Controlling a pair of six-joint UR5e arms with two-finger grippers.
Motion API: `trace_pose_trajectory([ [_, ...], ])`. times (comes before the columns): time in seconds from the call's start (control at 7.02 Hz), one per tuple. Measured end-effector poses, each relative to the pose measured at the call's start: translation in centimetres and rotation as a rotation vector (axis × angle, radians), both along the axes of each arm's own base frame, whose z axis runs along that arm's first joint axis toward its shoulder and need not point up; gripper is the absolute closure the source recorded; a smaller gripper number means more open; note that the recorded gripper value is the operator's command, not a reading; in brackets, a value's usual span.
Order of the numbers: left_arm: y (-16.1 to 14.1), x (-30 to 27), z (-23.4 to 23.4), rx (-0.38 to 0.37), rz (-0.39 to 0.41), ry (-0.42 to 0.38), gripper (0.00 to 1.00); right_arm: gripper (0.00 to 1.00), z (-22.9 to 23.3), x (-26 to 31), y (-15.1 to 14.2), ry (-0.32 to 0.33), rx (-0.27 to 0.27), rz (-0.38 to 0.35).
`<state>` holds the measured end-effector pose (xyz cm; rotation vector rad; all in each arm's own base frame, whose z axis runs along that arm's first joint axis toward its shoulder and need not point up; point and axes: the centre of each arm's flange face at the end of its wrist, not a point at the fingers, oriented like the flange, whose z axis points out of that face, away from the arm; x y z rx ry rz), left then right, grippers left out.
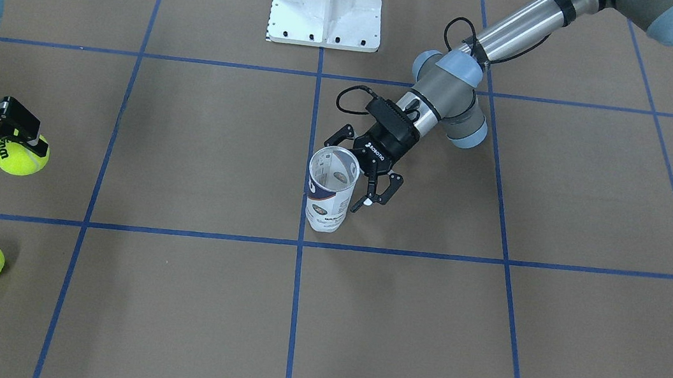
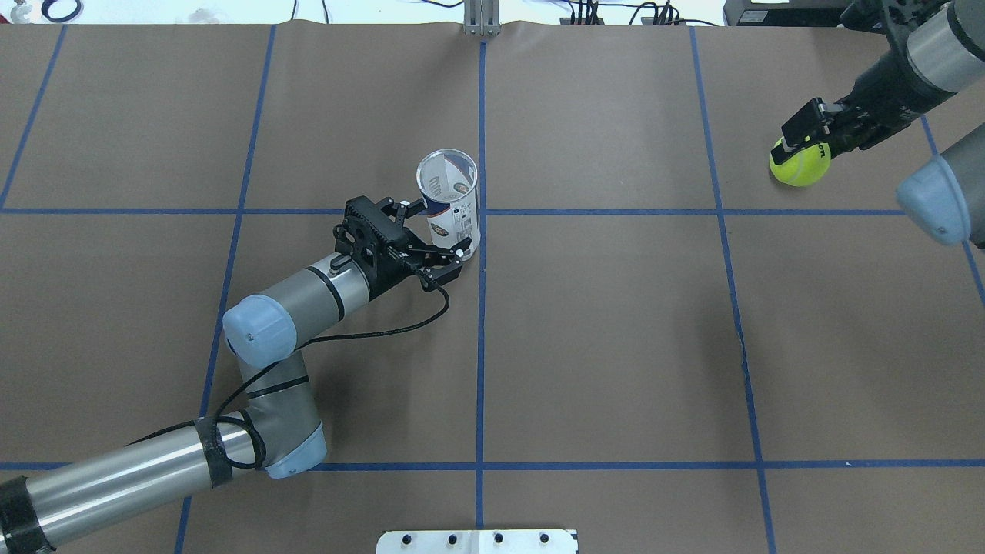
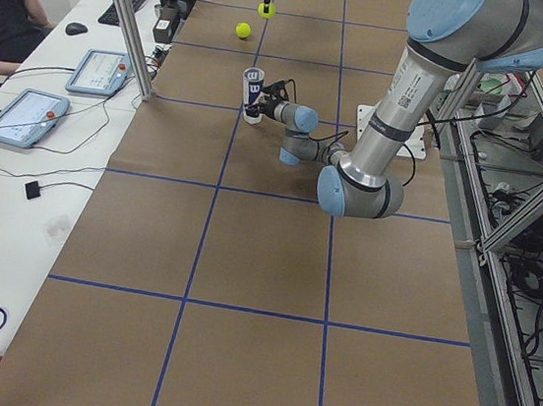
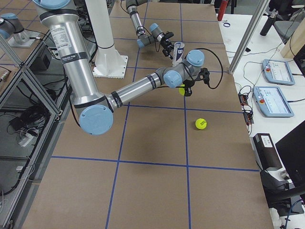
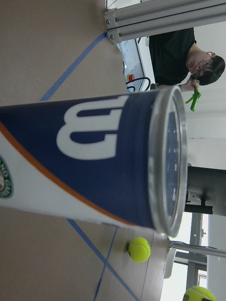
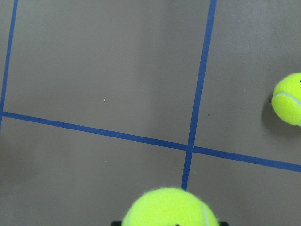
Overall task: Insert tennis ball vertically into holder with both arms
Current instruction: 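Lift the ball with the right gripper while the left gripper grasps the can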
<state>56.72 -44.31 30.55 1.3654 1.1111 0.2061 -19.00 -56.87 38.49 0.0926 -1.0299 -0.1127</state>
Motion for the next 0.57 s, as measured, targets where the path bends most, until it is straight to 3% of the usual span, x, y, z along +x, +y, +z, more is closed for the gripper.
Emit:
trace_pose_trajectory([
  [0.57, -1.4, 0.9, -0.3, -0.018, -0.011, -0.016, 0.01, 1.00, -0.2, 0.0, 0.0, -0.001, 0.003, 0.000],
])
